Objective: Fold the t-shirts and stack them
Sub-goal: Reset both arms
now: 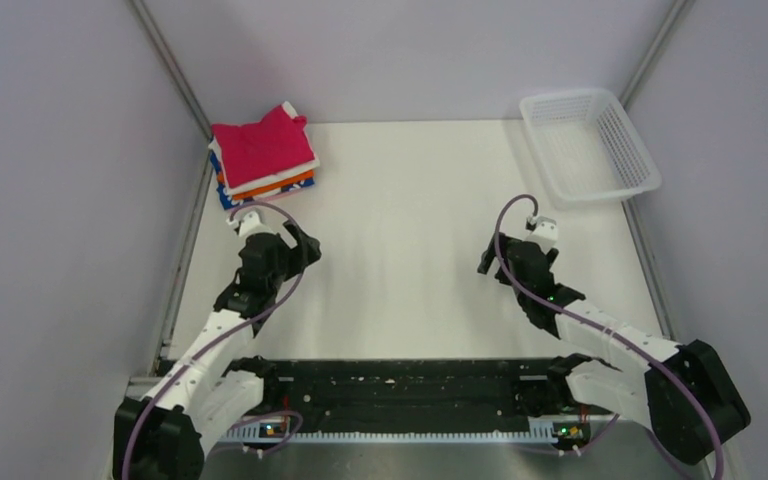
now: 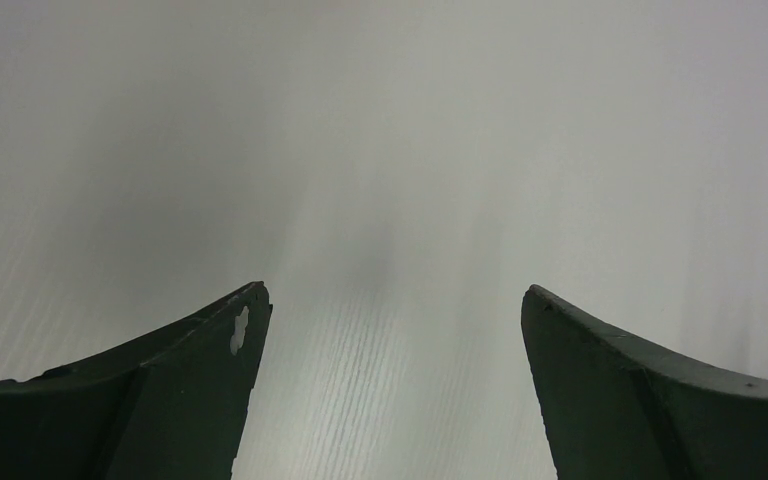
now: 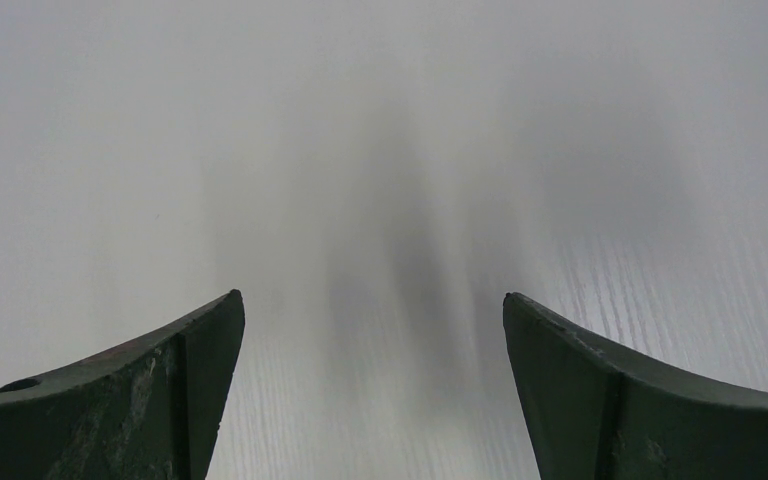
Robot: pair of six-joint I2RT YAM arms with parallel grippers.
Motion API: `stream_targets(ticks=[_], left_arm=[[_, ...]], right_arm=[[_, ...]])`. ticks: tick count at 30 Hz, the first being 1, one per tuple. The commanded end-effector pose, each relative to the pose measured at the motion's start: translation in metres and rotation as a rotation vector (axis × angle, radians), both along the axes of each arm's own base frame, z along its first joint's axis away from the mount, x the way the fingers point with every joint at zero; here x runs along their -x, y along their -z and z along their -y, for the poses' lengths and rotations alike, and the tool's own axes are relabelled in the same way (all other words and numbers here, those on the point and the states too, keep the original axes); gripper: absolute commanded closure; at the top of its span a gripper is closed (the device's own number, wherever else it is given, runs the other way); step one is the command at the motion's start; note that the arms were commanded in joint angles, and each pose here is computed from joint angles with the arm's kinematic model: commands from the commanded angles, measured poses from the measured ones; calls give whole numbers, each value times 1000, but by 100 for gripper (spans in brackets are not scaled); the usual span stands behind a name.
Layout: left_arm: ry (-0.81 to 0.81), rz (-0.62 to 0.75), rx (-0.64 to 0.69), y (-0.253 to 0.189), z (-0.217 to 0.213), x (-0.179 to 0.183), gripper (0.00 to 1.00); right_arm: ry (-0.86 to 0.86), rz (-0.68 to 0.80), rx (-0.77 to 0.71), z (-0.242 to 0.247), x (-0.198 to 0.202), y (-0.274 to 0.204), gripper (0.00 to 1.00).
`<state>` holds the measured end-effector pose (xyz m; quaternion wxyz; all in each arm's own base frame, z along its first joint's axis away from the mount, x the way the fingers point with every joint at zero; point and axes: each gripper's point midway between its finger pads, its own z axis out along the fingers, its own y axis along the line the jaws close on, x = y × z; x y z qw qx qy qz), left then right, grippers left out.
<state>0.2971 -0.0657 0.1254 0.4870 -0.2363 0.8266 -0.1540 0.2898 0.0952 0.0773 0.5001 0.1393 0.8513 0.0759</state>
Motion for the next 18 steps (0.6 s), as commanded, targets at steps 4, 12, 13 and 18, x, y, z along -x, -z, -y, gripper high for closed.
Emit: stream_targets(ticks=[4, 12, 13, 18], left_arm=[[-52, 189, 32, -47, -4, -25, 1], [-78, 236, 9, -71, -6, -48, 1], [-84, 236, 5, -71, -6, -49, 1], [-114, 244, -18, -72, -12, -54, 1]], right_arm=[[147, 92, 52, 20, -25, -16, 1], [226, 63, 187, 30, -49, -20, 1], [208, 57, 195, 27, -52, -19, 1], [145, 113, 142, 11, -60, -31, 1]])
